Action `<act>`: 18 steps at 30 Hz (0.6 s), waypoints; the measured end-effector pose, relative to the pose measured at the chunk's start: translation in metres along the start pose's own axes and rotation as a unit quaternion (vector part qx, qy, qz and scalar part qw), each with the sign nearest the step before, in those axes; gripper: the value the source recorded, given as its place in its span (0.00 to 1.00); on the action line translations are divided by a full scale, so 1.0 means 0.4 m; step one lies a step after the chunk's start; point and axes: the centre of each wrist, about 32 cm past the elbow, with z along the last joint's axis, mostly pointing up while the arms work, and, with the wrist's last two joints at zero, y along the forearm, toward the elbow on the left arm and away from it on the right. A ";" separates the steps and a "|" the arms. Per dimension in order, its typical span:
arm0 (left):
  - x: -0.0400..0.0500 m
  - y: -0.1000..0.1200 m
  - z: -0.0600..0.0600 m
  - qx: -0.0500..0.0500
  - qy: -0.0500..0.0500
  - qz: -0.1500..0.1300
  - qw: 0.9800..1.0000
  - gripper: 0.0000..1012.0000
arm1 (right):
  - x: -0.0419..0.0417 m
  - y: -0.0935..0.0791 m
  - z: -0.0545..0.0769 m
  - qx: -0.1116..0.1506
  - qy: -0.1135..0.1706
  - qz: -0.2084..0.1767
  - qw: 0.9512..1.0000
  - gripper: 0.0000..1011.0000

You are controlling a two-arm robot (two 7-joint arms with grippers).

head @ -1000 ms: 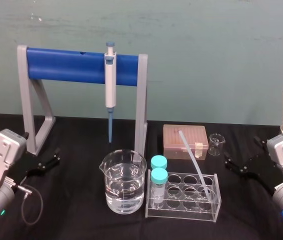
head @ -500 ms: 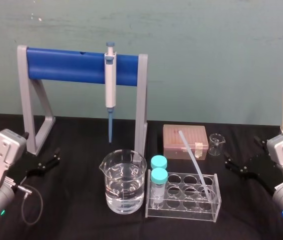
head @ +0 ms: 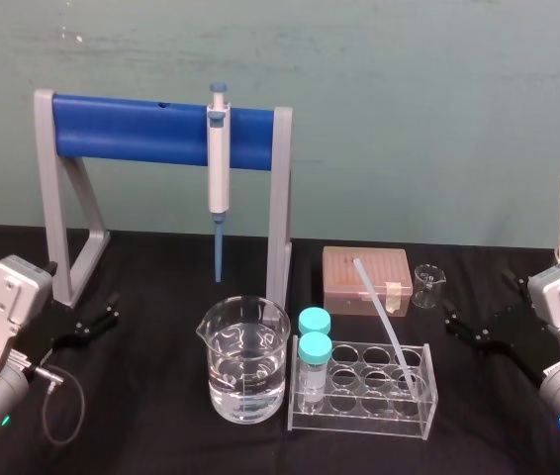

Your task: Pick up the stirring rod with one hand, then place it down.

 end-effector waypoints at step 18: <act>0.000 0.000 0.000 0.000 0.000 0.000 1.000 0.99 | 0.000 0.000 0.000 0.000 0.000 0.000 1.000 0.99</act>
